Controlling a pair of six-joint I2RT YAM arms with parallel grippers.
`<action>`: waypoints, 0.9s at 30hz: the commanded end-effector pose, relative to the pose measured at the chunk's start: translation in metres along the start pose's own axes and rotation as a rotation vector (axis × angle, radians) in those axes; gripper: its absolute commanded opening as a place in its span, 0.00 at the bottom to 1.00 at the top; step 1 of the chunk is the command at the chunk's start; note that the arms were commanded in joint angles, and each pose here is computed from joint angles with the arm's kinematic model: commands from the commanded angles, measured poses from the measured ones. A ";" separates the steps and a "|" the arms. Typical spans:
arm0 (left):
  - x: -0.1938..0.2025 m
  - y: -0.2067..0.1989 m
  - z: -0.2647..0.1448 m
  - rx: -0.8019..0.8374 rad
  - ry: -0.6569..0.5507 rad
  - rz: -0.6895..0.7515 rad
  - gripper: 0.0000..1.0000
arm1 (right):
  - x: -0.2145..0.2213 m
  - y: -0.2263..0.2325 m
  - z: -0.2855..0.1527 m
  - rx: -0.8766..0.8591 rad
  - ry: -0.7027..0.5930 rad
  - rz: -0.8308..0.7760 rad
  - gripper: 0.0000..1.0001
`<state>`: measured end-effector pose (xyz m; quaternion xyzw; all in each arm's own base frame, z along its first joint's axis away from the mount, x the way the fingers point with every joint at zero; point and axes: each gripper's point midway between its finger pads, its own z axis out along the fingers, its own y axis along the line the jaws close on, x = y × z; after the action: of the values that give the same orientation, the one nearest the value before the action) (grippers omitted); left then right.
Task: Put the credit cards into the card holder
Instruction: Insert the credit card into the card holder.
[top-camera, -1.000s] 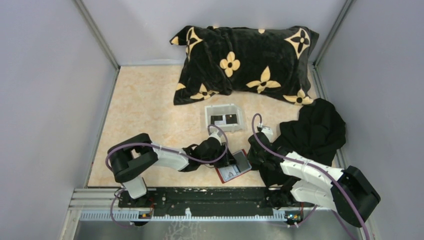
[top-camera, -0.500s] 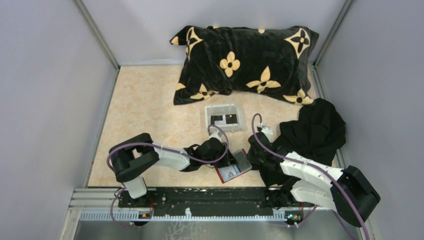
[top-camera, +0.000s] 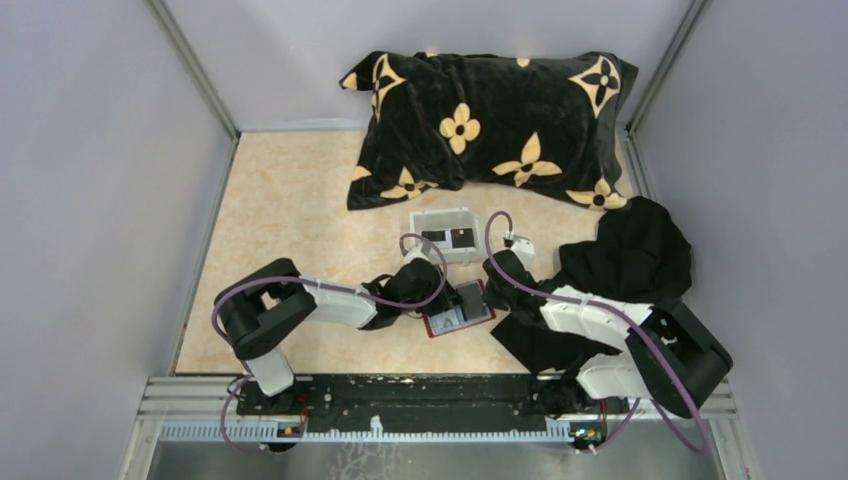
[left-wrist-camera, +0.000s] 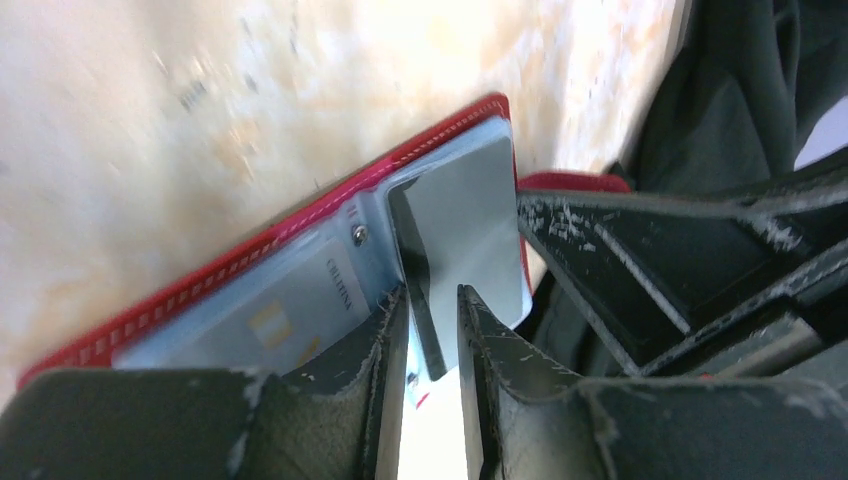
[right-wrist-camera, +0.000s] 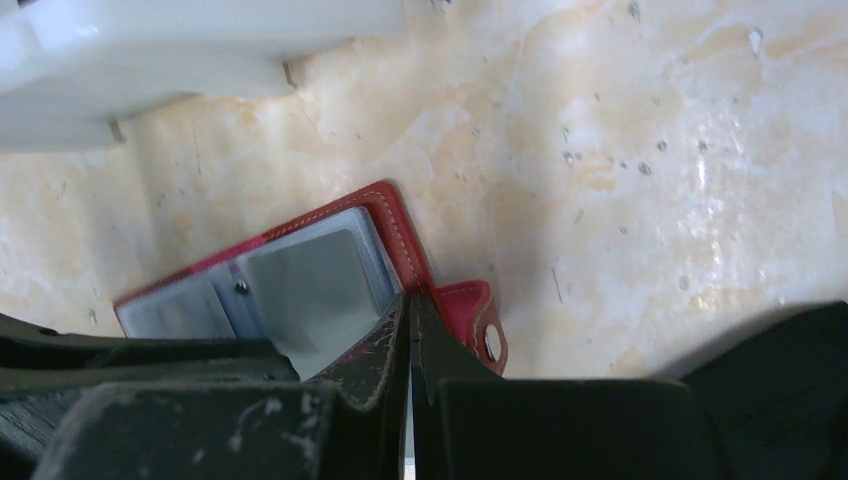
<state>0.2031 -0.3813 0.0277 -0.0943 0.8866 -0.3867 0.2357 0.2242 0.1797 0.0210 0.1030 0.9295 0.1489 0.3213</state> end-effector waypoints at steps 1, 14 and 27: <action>-0.030 0.053 0.011 -0.181 -0.083 0.058 0.31 | 0.021 0.008 0.007 -0.014 0.107 -0.045 0.00; -0.060 0.042 -0.005 -0.145 -0.052 0.094 0.34 | -0.009 0.030 0.014 -0.014 0.040 -0.084 0.00; -0.101 -0.037 -0.078 -0.040 -0.233 0.177 0.54 | -0.073 0.050 -0.045 -0.040 -0.111 -0.178 0.34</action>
<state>0.2409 -0.3331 0.1042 -0.0735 0.8737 -0.3598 0.3191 0.2453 0.1919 0.0727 0.0423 0.9271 0.1326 0.3480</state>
